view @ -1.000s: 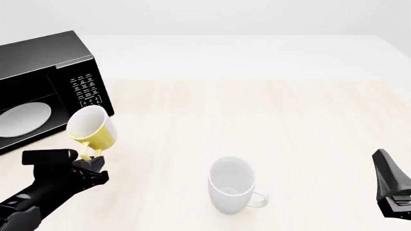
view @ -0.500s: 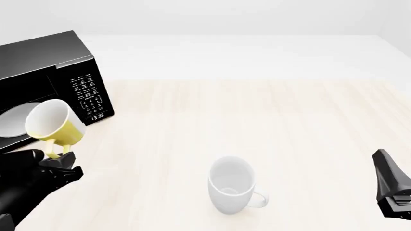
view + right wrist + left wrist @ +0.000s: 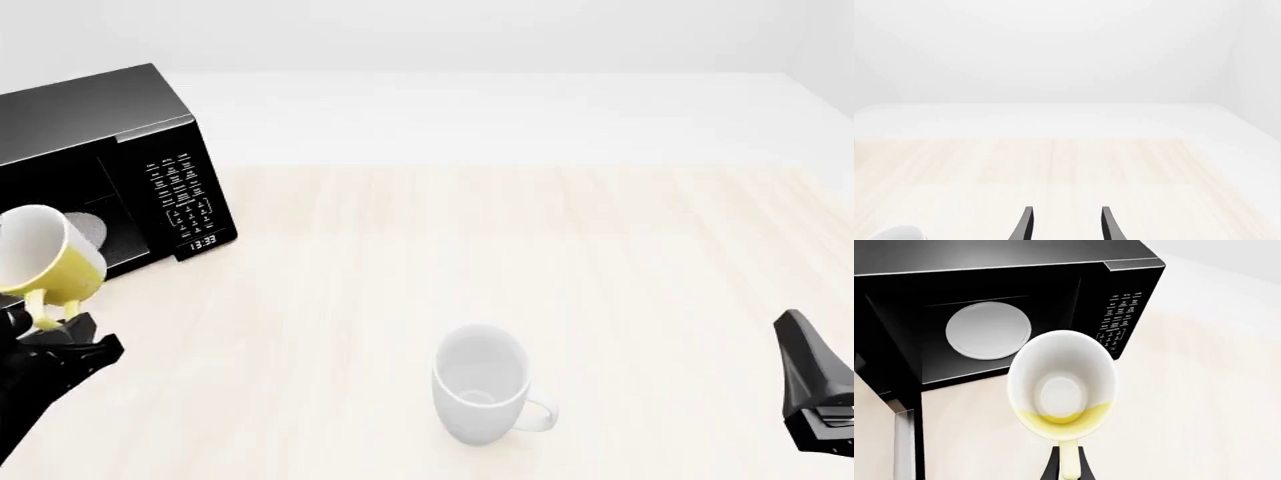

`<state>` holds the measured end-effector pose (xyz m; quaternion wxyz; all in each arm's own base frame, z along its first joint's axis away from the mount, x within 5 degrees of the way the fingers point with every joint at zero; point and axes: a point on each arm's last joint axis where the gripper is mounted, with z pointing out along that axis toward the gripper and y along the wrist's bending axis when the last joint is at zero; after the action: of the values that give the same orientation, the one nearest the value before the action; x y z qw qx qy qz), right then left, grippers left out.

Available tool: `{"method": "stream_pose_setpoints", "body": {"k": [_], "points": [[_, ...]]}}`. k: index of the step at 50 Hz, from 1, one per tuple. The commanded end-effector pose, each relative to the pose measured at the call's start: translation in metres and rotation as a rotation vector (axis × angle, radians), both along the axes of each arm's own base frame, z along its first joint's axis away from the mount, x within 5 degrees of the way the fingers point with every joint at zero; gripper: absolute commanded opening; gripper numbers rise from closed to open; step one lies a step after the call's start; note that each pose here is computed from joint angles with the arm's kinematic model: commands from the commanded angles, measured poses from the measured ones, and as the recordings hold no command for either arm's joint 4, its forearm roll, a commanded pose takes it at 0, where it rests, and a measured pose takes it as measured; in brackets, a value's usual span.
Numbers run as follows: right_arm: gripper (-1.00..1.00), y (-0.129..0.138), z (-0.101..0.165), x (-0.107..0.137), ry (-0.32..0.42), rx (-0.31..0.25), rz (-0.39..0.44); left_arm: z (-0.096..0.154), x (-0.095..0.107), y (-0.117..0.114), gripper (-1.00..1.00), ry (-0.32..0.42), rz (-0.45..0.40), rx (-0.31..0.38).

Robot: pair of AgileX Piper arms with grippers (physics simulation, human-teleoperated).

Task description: Put the yellow and white mug in the microwave and close it.

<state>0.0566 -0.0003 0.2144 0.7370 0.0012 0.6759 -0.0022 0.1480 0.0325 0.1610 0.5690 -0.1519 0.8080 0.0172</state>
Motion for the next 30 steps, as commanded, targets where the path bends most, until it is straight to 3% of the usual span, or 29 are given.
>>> {"method": "stream_pose_setpoints", "body": {"k": [1,30], "points": [[1.0,0.0,0.0,0.0,0.0,0.0,0.0,0.0,0.006,0.013,-1.0,-0.002,0.064,0.022],[1.0,0.0,0.0,0.0,0.0,0.0,-0.001,-0.008,0.057,0.044,-1.0,0.048,0.138,-0.004]]}}
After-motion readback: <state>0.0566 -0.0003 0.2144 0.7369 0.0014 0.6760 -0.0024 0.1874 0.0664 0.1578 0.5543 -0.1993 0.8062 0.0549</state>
